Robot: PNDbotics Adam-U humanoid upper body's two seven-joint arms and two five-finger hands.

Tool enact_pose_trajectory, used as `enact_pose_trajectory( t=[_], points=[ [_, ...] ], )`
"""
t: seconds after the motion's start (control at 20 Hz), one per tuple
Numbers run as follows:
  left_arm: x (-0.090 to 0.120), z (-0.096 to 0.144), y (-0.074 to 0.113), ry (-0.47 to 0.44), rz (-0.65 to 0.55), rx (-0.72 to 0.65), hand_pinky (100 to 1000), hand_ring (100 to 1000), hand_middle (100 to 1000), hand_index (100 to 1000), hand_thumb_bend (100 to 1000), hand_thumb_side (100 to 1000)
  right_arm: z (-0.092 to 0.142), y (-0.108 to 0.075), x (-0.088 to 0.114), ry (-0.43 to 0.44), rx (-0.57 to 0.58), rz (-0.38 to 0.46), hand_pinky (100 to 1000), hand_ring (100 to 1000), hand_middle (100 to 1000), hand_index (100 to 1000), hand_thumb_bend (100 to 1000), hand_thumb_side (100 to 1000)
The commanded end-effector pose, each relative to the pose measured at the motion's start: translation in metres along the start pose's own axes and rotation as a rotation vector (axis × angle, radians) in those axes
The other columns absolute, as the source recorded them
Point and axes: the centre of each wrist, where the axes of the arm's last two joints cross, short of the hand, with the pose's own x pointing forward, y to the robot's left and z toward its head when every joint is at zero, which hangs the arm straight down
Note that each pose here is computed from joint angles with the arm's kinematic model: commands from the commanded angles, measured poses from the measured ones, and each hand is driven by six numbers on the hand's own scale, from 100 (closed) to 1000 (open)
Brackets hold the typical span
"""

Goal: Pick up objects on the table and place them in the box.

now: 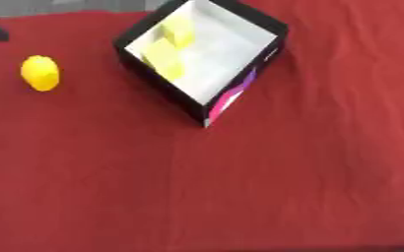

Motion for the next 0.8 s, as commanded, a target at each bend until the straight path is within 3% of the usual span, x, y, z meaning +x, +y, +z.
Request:
enact_pose_trajectory(
  t=[0.05,0.4,0.8],
  points=[
    [-0.018,-0.003,0.006,0.039,-0.017,-0.061,902,867,796,891,908,531,-0.004,-0.011,0.017,-0.043,-0.023,0.017,888,807,767,886,544,546],
    [-0.034,-0.02,-0.01,0.068,0.011,-0.138,893,859,783,884,892,526,-0.004,-0.009,0.014,-0.033,-0.03,0.014,888,807,766,885,540,548],
    [-0.033,-0.034,-0.027,0.055,0.059,-0.137,883,847,770,880,882,512,-0.003,-0.008,0.011,-0.024,-0.034,0.005,887,803,763,883,536,551]
  ],
)
